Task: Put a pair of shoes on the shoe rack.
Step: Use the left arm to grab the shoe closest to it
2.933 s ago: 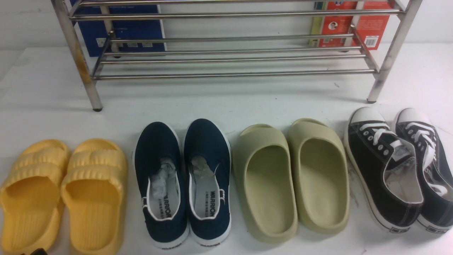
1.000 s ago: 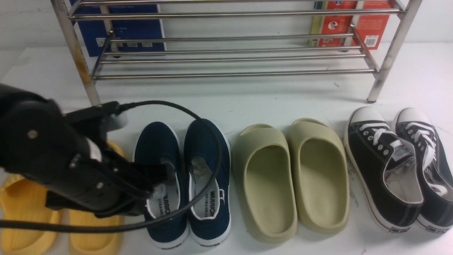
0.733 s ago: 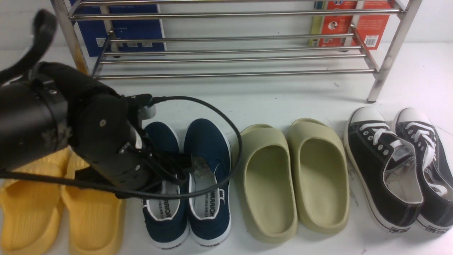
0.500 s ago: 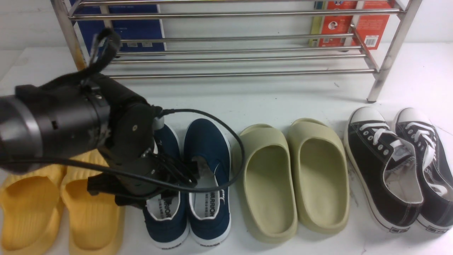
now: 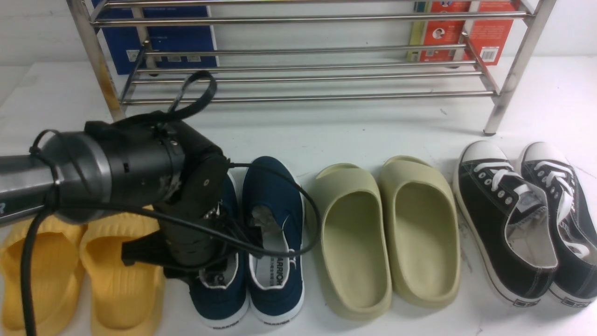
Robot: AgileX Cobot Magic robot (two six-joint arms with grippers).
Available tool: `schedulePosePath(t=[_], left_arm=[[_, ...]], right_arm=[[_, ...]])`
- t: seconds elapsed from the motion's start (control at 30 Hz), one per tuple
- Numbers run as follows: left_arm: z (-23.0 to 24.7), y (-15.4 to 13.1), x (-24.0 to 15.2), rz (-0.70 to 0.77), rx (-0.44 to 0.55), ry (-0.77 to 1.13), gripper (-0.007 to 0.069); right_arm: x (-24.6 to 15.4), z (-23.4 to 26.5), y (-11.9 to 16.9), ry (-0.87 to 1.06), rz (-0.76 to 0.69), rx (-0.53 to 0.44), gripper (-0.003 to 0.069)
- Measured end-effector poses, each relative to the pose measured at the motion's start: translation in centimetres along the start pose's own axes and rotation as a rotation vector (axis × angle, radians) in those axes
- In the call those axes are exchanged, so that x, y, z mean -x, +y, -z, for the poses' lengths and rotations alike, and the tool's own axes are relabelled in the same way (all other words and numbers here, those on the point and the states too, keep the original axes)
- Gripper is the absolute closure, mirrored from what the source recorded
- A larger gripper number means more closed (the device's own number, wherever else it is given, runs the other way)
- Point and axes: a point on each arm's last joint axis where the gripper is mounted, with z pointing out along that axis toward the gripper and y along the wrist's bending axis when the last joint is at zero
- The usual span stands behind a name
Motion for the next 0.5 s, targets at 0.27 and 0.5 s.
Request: schedulePosePath(t=[0.27,0.5], left_arm=[[4.2,1.2,-0.3,0.018,-0.068,-0.084,0.0388],[3.5,1.6,-0.8,0.006,-0.046,-0.074,0.0204]], right_arm=[[0.0,0.0,0.0,0.0,0.0,0.0,0.0412],[0.0,0.0,0.0,0.0,0.0,0.0,0.0412]])
